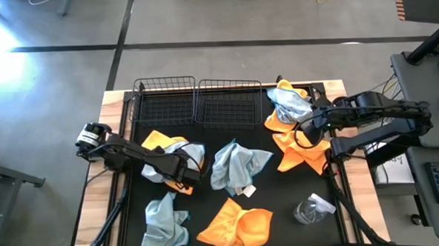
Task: Sort microfiber towel by color & place in baskets
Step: Put the blue towel into the left black wire basket
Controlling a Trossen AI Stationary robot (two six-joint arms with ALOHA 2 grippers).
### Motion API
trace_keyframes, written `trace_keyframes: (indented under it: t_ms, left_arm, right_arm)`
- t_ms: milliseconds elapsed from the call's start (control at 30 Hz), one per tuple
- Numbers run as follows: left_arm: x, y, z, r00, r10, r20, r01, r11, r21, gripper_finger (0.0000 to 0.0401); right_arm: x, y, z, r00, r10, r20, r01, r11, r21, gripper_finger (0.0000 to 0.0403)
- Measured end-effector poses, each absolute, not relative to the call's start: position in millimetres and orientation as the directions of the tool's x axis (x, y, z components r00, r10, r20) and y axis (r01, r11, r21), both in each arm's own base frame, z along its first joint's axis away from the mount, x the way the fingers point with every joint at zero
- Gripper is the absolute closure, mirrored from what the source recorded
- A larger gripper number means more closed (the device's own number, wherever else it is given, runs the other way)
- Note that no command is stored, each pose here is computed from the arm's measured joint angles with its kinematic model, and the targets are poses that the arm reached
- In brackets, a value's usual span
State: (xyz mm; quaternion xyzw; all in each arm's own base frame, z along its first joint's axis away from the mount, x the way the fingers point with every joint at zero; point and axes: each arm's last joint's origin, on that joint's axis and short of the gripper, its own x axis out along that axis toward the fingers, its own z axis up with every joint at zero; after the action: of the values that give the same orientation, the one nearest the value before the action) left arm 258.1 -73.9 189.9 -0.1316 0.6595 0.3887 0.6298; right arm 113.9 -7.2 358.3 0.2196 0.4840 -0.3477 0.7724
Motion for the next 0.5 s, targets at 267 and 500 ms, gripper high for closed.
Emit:
trace_keyframes:
  t_ms: [267, 500]
  left_arm:
    - [276, -78, 230, -0.075, 0.353, -0.933, -0.646, 0.695, 0.315, 0.0400]
    - [284, -78, 274, -0.006, 0.418, -0.908, -0.658, 0.682, 0.319, 0.0400]
  right_arm:
    - [114, -7, 358, 0.289, -0.325, -0.901, 0.750, 0.662, 0.002, 0.0344]
    - [114, -7, 358, 0.289, -0.325, -0.900, 0.750, 0.661, 0.003, 0.0344]
